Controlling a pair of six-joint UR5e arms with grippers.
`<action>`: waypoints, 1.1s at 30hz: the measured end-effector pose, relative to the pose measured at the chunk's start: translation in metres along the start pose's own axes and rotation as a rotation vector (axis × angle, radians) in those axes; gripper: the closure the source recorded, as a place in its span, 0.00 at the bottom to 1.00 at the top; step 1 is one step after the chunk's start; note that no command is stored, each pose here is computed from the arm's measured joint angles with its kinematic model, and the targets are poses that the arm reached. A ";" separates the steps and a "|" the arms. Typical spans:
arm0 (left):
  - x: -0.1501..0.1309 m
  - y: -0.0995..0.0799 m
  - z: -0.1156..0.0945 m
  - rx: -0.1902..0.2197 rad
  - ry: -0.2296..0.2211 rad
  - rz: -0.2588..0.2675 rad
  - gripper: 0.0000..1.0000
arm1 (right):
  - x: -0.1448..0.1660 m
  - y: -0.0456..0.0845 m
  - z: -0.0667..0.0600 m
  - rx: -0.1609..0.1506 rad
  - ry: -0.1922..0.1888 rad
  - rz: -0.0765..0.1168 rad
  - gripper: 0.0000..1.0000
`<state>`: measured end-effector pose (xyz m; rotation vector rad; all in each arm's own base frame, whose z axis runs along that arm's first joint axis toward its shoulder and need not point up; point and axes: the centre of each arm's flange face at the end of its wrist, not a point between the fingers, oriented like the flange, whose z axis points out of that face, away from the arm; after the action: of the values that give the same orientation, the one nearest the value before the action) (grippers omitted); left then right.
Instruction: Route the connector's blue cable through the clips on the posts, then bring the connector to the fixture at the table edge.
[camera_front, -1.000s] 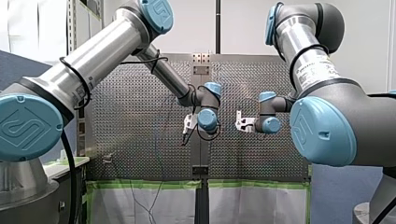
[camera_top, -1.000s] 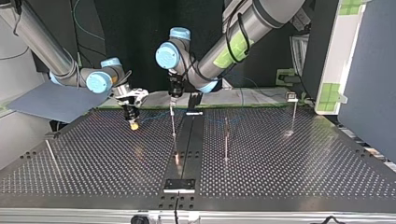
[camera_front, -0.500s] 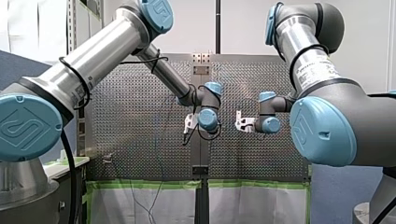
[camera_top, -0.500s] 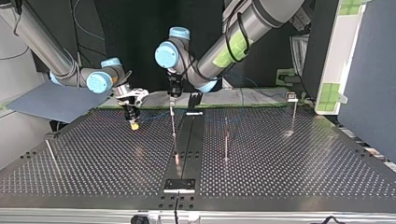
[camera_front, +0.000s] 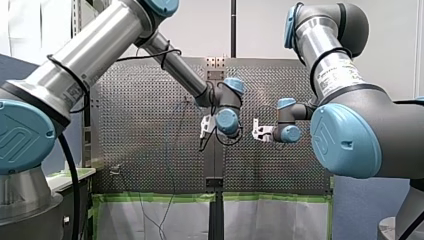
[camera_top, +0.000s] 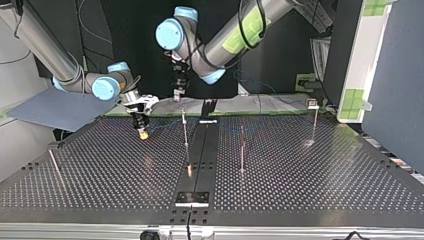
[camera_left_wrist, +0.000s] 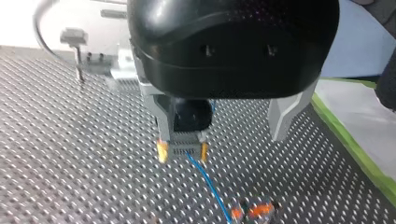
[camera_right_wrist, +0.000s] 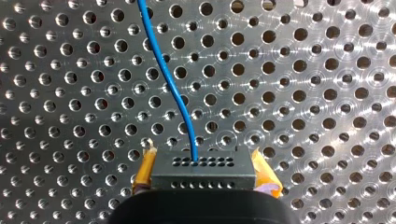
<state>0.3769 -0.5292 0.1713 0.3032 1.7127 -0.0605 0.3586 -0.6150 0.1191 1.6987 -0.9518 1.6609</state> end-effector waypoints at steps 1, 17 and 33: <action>-0.001 -0.001 -0.005 0.000 -0.004 -0.006 0.00 | 0.000 0.000 0.000 0.000 0.000 0.000 1.00; -0.024 0.009 -0.062 -0.008 -0.051 -0.155 0.00 | -0.001 -0.003 0.000 0.003 -0.006 0.002 1.00; -0.043 0.040 -0.105 -0.009 -0.097 -0.314 0.00 | -0.001 -0.005 0.000 0.018 -0.002 0.004 1.00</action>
<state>0.2909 -0.4753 0.2357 0.0223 1.6503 -0.2930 0.3623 -0.6123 0.1189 1.7118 -0.9443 1.6758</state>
